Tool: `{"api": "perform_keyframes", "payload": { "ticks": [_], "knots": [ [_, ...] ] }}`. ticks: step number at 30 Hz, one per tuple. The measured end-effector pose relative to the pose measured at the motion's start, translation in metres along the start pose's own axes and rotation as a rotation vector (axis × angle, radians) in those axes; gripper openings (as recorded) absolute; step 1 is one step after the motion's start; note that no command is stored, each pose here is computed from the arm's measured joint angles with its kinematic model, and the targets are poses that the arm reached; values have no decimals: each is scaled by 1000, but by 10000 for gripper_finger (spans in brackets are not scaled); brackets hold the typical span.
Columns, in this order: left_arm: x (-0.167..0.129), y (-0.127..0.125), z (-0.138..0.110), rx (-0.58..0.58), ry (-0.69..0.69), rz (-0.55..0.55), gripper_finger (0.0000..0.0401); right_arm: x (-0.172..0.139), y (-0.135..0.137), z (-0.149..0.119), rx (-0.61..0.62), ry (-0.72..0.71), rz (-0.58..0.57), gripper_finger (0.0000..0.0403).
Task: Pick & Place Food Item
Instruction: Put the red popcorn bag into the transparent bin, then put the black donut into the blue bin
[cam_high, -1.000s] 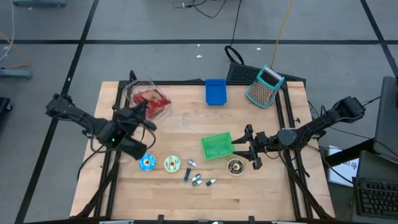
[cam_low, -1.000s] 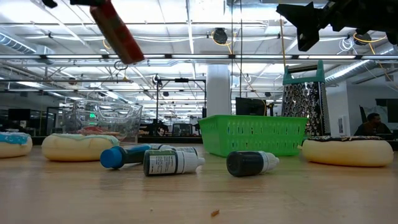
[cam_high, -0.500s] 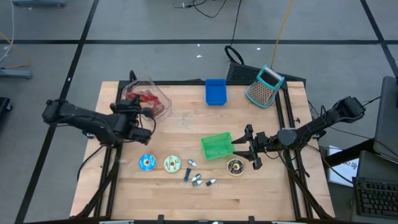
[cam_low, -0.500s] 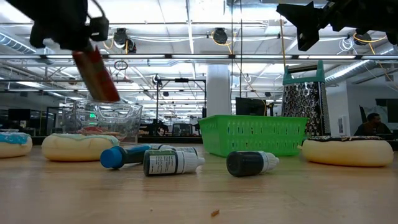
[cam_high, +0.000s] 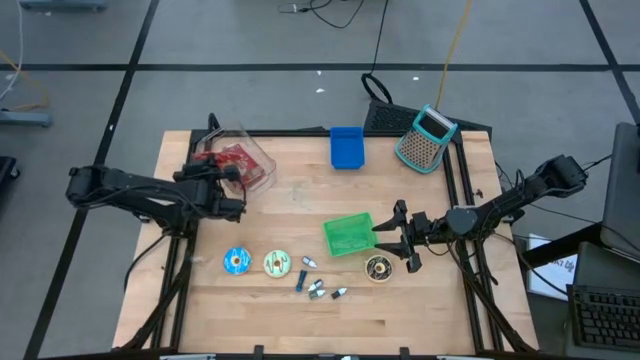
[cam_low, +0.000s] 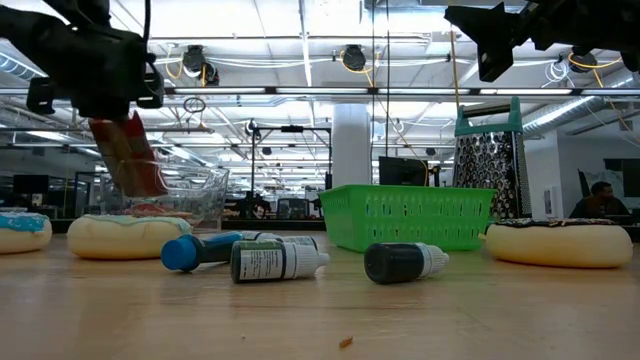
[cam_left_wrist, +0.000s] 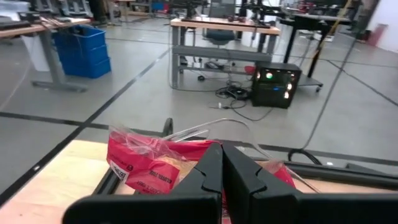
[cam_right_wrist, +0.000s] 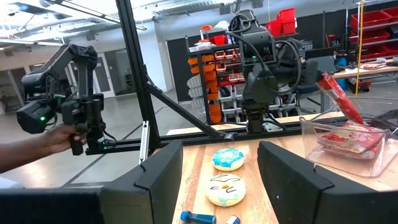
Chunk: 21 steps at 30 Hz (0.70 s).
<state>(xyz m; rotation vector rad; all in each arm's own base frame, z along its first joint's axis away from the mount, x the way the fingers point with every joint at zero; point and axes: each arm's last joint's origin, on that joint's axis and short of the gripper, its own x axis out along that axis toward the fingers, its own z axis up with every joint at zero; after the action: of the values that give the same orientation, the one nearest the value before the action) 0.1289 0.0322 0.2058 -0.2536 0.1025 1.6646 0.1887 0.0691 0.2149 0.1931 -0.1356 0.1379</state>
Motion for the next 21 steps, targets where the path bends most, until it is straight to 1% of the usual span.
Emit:
{"api": "perform_keyframes", "payload": {
  "ticks": [5, 7, 13, 17, 21],
  "knots": [
    [9, -3, 0, 32, 0, 51, 0, 0, 0, 0, 0, 0, 0, 196],
    [12, -5, 0, 27, 3, 69, 0, 0, 0, 0, 0, 0, 0, 196],
    [23, -15, 1, -36, 18, 93, 9, 0, 0, 0, 0, 0, 0, 196],
    [30, -21, 1, -94, 69, 115, 18, 0, 0, 0, 0, 0, 0, 196],
    [38, -25, 1, -125, 145, 125, 15, 0, 0, 0, 0, 0, 0, 196]
  ]
}}
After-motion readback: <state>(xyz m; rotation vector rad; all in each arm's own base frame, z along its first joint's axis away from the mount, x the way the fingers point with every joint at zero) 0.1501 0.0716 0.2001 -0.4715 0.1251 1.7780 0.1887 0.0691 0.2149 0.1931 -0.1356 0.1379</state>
